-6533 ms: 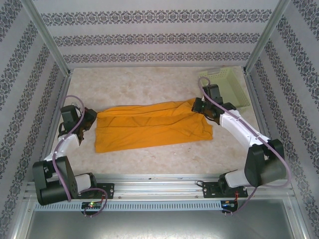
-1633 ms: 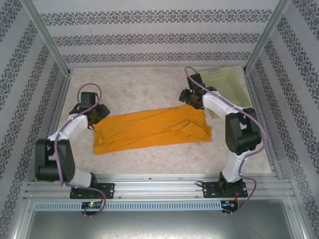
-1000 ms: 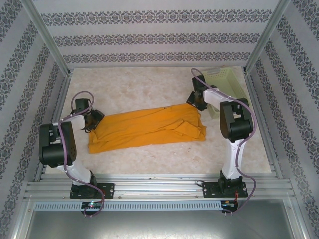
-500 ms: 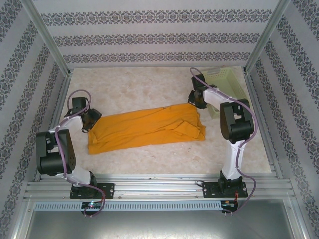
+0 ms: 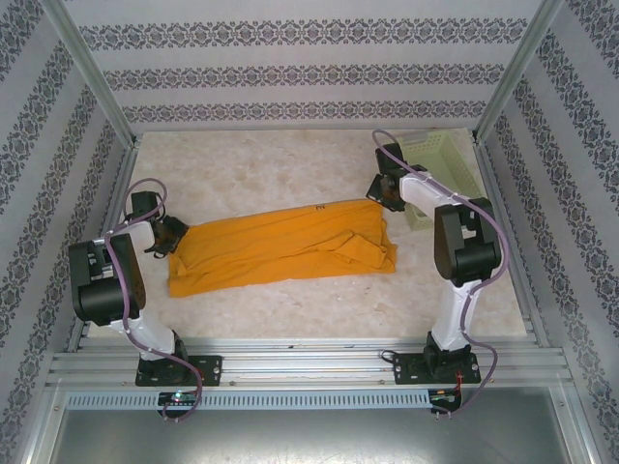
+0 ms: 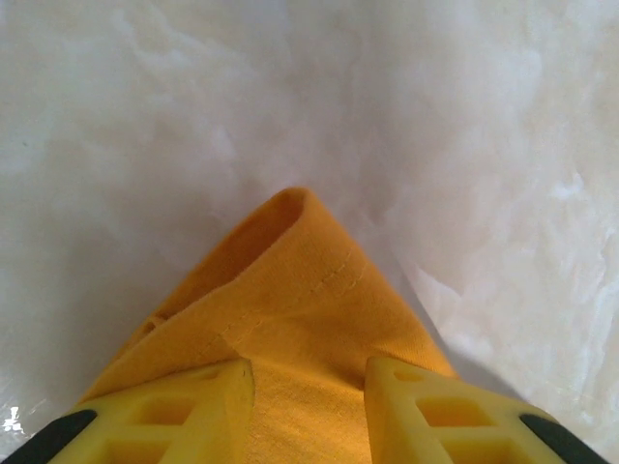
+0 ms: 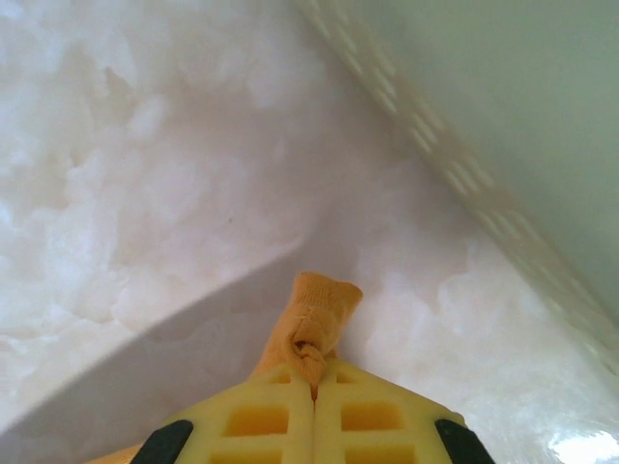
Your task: Fold the inside-out t-shirt
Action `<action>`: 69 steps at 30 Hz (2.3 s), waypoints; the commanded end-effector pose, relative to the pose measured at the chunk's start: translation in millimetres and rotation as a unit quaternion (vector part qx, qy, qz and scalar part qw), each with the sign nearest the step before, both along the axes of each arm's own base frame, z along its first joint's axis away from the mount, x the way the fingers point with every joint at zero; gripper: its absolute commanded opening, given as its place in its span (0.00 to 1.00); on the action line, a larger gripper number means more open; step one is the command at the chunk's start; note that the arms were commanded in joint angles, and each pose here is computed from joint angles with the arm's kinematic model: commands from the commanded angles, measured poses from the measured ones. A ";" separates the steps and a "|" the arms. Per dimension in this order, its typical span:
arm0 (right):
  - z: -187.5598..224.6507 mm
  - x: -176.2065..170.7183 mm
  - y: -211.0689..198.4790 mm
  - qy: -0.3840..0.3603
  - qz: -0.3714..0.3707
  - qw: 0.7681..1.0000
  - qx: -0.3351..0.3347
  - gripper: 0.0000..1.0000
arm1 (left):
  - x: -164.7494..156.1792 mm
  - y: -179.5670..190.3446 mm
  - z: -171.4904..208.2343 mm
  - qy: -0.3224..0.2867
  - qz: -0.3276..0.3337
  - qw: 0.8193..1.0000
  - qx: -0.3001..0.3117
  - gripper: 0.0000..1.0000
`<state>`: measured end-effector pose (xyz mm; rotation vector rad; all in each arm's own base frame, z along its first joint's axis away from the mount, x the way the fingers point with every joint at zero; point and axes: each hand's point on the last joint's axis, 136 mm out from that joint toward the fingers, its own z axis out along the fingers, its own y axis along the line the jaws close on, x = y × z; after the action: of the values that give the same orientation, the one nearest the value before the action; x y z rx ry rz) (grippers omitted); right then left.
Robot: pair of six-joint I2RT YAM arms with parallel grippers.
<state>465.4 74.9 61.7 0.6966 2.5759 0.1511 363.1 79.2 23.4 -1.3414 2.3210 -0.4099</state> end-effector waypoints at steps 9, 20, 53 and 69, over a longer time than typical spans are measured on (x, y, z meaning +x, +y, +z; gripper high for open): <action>18.4 20.2 16.4 -0.019 0.035 0.999 0.015 0.43 | 0.3 -20.1 28.8 0.000 -0.061 0.998 0.006 0.51; 7.3 -49.5 45.9 0.021 0.093 0.995 0.007 0.63 | -48.0 -65.6 67.7 -0.046 -0.109 0.992 0.046 0.59; -4.8 -102.2 3.0 0.060 0.069 0.996 -0.003 0.93 | -83.9 -78.2 57.3 -0.037 -0.126 0.989 0.062 0.43; -44.1 -83.0 35.2 0.111 0.088 0.990 -0.010 0.88 | -79.2 -48.2 -23.6 0.048 -0.060 0.997 0.000 0.46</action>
<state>377.0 96.2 17.5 0.5178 2.8465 0.0881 304.6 19.1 24.0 -1.1419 2.4446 -0.4726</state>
